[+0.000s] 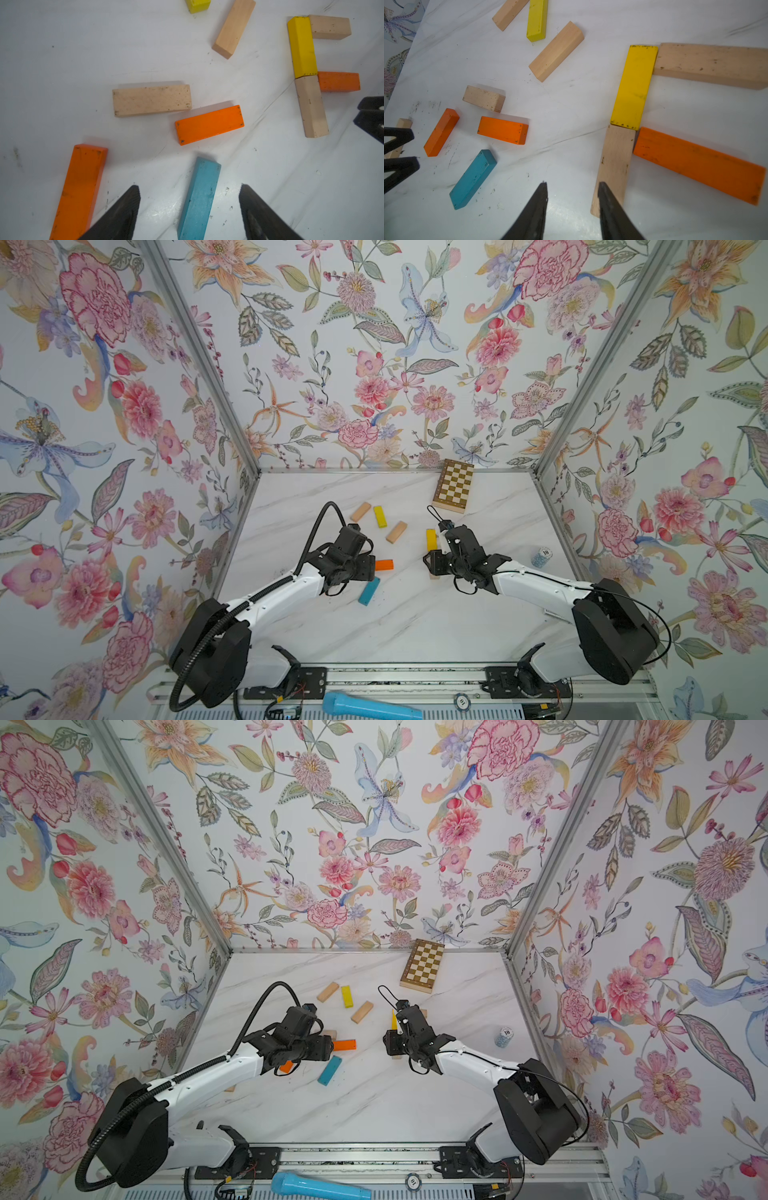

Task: Assemble the number 6 with building blocks
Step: Pick up the building block from the center of the board.

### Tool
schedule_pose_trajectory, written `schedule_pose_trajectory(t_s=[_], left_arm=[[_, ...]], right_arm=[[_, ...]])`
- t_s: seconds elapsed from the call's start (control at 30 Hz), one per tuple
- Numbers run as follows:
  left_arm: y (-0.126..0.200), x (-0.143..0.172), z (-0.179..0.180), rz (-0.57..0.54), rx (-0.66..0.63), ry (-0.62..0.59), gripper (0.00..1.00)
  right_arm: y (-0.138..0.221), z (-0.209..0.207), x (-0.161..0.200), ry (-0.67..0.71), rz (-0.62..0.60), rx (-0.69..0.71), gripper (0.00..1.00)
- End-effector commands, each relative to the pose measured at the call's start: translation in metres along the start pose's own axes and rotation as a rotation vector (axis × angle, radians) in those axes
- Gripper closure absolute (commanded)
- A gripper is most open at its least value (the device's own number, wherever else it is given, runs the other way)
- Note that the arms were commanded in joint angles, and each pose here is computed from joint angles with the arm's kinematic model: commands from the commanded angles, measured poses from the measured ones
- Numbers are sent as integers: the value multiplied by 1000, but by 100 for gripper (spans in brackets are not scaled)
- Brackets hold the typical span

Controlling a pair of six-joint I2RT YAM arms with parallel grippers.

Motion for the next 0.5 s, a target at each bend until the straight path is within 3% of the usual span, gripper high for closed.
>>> schedule_pose_trajectory(t_s=[0.0,0.07,0.17,0.3,0.47], left_arm=[[12,2,10,-6,-69,31,14],[19,-4,11,-29,-95,57,8],[25,-14,17,-45,-81,129,2],[32,-25,34,-69,-39,249,1],[41,-40,55,-106,-123,362,1]], right_arm=[[-3,12,-13,19,12,24,44],[-7,23,-19,34,37,38,37],[-16,41,-29,59,84,64,36],[-32,62,-39,101,158,98,36],[-52,78,-44,89,236,149,32]])
Point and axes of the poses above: each gripper's point midway between its finger pads, its own y axis back along the fingers, its own z axis along the line the jaws close on, x = y × z, the point moved 10 cm from there along y, back along the fingers, and after that the axes turned 14 degrees about y, right-handed, at the moved point
